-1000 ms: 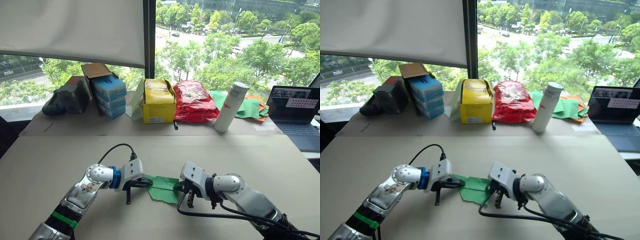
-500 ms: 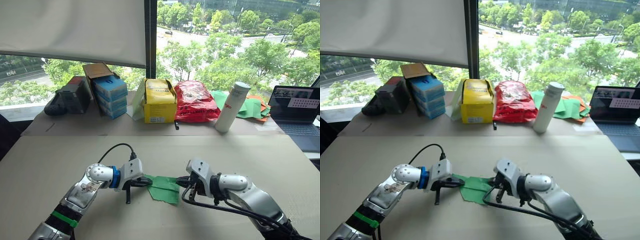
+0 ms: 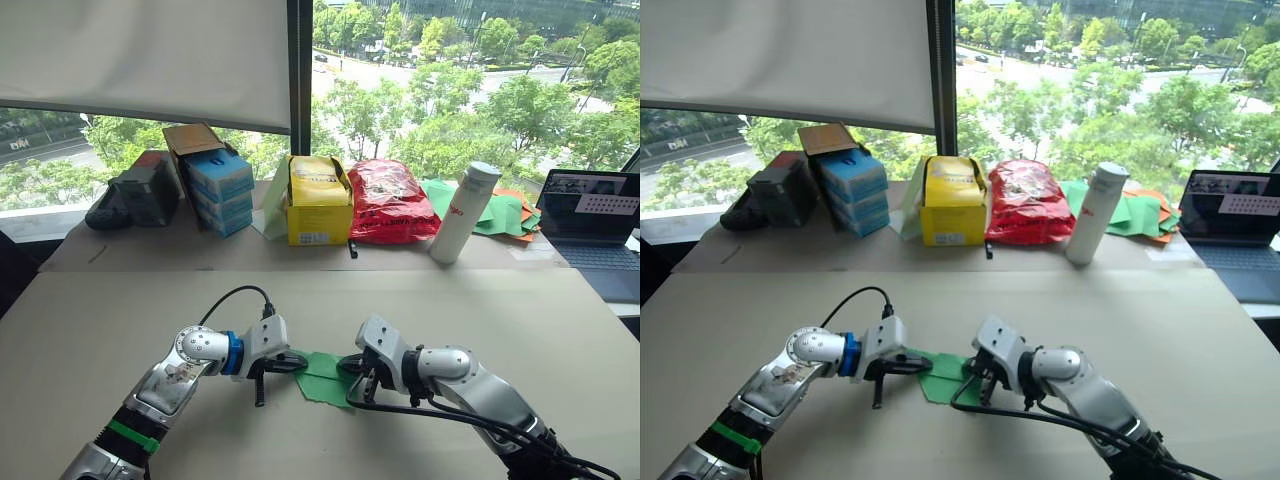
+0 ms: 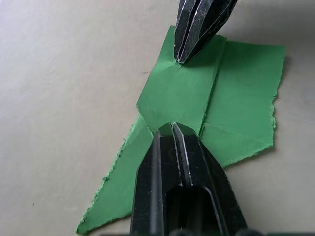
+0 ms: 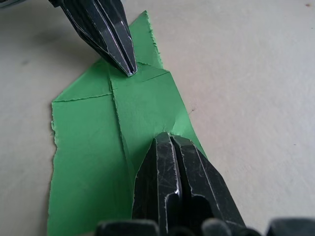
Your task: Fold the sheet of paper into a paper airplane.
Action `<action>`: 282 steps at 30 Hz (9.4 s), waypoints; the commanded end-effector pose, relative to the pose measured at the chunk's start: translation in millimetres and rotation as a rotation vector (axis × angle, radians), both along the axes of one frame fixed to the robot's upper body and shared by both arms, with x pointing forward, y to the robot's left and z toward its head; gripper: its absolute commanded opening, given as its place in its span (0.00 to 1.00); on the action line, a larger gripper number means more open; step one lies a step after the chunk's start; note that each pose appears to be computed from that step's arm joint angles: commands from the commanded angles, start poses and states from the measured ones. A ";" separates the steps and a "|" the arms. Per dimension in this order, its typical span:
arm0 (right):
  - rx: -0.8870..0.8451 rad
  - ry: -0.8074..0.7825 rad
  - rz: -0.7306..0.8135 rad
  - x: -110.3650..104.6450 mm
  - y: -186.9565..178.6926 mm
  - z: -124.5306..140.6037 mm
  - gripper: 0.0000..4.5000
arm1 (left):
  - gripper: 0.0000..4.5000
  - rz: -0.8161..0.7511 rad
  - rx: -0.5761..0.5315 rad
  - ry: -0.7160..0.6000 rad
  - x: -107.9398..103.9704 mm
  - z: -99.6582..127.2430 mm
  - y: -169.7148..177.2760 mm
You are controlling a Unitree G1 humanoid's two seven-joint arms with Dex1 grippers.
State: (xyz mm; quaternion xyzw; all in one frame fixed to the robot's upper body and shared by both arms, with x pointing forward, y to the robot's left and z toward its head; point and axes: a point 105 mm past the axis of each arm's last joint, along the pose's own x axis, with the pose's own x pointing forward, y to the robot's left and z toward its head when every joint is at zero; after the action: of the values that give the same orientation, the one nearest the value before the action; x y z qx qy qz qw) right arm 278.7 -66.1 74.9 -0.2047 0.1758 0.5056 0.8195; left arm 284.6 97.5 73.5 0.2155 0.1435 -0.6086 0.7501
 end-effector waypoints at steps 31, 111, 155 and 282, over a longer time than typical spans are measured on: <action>-0.095 0.091 -0.031 -8.6 -8.0 -22.4 0.01 | 0.00 0.019 0.192 0.108 -14.4 -42.3 42.8; -0.314 -1.018 0.385 -16.2 3.1 46.2 0.01 | 0.00 0.326 -0.382 0.068 10.5 85.8 53.3; -0.013 -0.121 0.177 -32.4 5.8 11.8 0.01 | 0.00 0.197 -0.321 0.056 16.0 82.7 15.5; 0.326 0.242 -0.033 1.2 -11.6 49.4 0.01 | 0.00 -0.024 -0.035 -0.120 -35.6 6.6 -6.7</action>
State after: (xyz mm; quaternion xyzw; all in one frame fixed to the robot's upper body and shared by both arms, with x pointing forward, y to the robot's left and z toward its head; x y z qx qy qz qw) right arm 281.4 -79.6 107.0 0.0015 0.2331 0.5246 0.8188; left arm 250.8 95.1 71.7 0.2306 0.1004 -0.5985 0.7606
